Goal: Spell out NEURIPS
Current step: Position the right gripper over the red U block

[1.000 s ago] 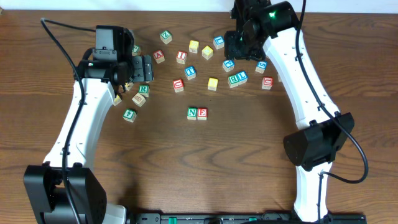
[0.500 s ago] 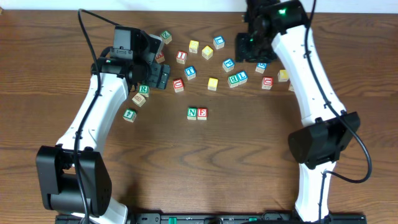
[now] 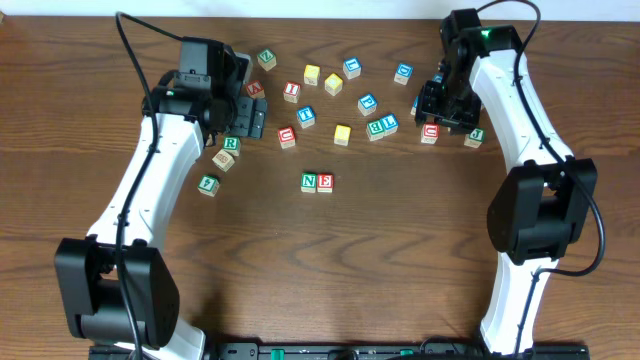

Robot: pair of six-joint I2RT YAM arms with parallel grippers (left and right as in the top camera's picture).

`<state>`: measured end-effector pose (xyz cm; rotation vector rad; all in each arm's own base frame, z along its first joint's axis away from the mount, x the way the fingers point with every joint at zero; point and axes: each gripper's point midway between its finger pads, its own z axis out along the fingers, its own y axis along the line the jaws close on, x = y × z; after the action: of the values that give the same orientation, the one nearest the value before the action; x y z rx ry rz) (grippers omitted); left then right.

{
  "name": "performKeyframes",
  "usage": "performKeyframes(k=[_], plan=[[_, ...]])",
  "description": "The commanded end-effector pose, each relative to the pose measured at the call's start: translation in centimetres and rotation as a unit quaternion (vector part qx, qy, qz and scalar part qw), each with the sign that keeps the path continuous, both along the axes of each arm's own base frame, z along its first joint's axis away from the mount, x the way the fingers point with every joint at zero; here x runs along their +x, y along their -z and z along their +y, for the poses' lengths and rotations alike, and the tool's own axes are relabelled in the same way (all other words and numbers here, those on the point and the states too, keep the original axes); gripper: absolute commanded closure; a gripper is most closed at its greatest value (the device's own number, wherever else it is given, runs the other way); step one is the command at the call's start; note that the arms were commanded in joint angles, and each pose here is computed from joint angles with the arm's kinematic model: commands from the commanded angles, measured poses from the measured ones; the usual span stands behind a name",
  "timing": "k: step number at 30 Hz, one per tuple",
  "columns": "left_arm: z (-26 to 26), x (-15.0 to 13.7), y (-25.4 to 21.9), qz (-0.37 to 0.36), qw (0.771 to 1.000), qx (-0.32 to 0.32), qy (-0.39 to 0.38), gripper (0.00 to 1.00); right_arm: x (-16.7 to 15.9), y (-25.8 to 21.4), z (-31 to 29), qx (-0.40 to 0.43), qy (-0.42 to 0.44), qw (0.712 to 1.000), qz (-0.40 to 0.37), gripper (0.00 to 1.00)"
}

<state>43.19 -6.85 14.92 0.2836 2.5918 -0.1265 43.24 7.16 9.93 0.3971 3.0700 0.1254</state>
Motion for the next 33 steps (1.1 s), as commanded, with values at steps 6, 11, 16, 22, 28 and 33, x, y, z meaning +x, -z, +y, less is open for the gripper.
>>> performKeyframes(k=[6, 11, 16, 22, 28, 33], plan=[[2.5, 0.2, -4.6, -0.017, 0.997, -0.011, -0.077, 0.04, -0.2, 2.2, -0.5, -0.005, -0.032, 0.999, -0.002, 0.36], [4.1, 0.9, -6.2, -0.036, 0.993, -0.021, -0.107, 0.04, -0.2, 3.2, -0.7, -0.007, -0.044, 0.999, -0.004, 0.36], [4.8, 1.0, -6.2, -0.036, 0.993, -0.021, -0.115, 0.02, 0.3, 3.3, -0.8, -0.010, -0.052, 0.999, -0.013, 0.36], [4.7, 1.0, -6.1, -0.035, 0.993, -0.021, -0.115, 0.02, 0.8, 4.0, -1.3, -0.026, -0.051, 0.998, -0.017, 0.37], [4.7, 1.0, -6.1, -0.035, 0.993, -0.021, -0.115, 0.02, 1.4, 4.3, -1.8, -0.042, -0.049, 0.998, -0.025, 0.37], [4.7, 1.0, -6.1, -0.035, 0.993, -0.021, -0.115, 0.02, 1.7, 4.5, -1.8, -0.041, -0.048, 0.998, -0.030, 0.38]])
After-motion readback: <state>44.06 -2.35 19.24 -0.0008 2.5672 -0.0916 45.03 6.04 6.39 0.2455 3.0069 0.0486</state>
